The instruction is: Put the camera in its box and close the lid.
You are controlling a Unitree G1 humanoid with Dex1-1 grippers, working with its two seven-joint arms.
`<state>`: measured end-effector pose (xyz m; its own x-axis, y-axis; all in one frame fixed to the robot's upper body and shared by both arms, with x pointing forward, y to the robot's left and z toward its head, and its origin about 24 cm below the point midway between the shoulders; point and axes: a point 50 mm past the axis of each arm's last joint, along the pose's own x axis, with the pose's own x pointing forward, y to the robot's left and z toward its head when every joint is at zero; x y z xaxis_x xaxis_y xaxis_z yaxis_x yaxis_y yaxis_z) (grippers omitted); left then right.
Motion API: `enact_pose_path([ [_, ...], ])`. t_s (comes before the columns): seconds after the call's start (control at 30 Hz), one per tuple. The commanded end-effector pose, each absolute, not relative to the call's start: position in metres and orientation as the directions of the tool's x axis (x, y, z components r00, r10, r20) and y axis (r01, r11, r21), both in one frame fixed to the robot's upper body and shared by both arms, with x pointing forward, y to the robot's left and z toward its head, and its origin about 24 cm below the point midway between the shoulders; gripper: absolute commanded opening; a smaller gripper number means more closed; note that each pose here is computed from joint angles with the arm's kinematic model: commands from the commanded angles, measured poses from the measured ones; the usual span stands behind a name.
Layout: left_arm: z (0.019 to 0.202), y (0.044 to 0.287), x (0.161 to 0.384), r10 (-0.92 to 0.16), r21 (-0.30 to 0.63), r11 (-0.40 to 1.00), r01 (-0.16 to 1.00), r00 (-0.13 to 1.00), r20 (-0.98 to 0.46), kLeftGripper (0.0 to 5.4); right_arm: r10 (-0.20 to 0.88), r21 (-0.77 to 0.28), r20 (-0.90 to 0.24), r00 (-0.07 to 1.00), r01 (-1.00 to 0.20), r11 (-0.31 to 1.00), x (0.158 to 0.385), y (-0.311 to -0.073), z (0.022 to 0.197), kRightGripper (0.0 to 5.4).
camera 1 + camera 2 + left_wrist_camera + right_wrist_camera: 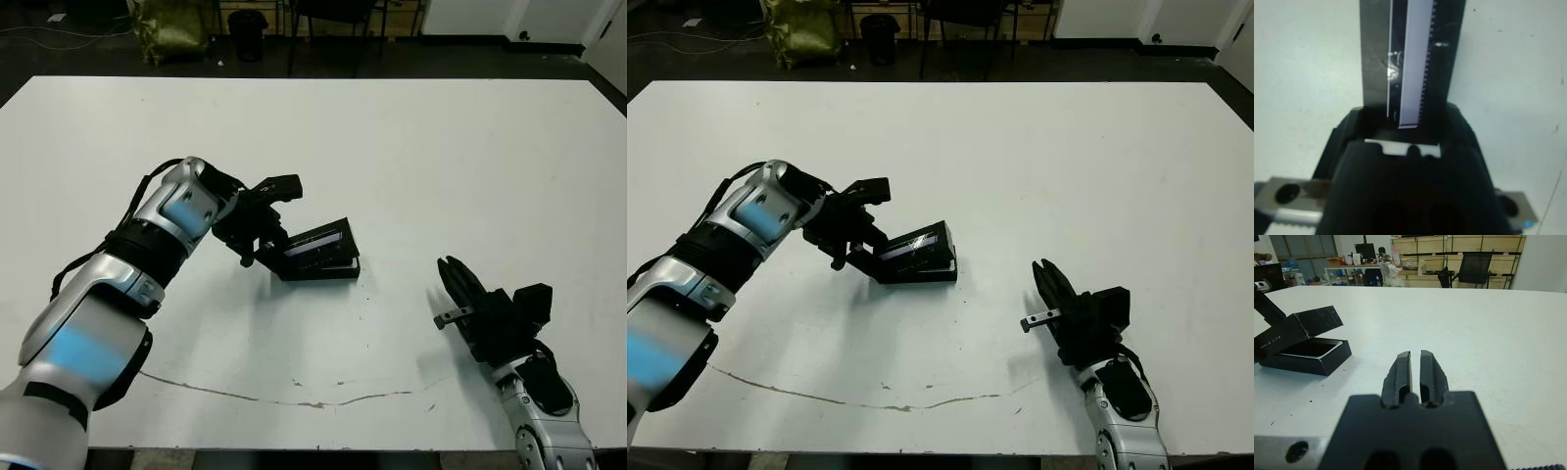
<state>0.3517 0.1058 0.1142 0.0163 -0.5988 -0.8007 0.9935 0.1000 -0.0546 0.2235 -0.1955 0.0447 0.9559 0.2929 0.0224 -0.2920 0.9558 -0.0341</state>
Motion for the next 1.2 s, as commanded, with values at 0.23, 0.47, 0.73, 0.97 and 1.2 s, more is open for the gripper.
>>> enact_pose_path([
  [0.23,0.102,0.081,0.344,-0.601,-0.099,0.003,0.995,-0.077,-0.795,2.21,0.287,-0.031,0.001,0.958,-0.287,0.957,0.22,-0.199,0.038,0.0],
  [0.47,0.101,0.074,0.343,-0.579,-0.093,-0.025,0.995,-0.09,-0.81,2.21,0.281,-0.017,-0.004,0.96,-0.281,0.96,0.219,-0.2,0.038,0.0],
  [0.73,0.102,0.061,0.341,-0.545,-0.059,-0.094,0.994,-0.101,-0.832,2.21,0.28,-0.009,0.0,0.96,-0.28,0.96,0.218,-0.2,0.039,0.0],
  [0.97,0.099,0.052,0.342,-0.505,-0.07,-0.109,0.992,-0.116,-0.855,2.21,0.281,0.001,-0.003,0.96,-0.281,0.96,0.215,-0.2,0.039,0.0],
  [1.2,0.098,0.044,0.34,-0.501,-0.057,-0.136,0.989,-0.118,-0.858,2.21,0.291,0.026,0.013,0.957,-0.291,0.956,0.214,-0.201,0.038,0.0],
])
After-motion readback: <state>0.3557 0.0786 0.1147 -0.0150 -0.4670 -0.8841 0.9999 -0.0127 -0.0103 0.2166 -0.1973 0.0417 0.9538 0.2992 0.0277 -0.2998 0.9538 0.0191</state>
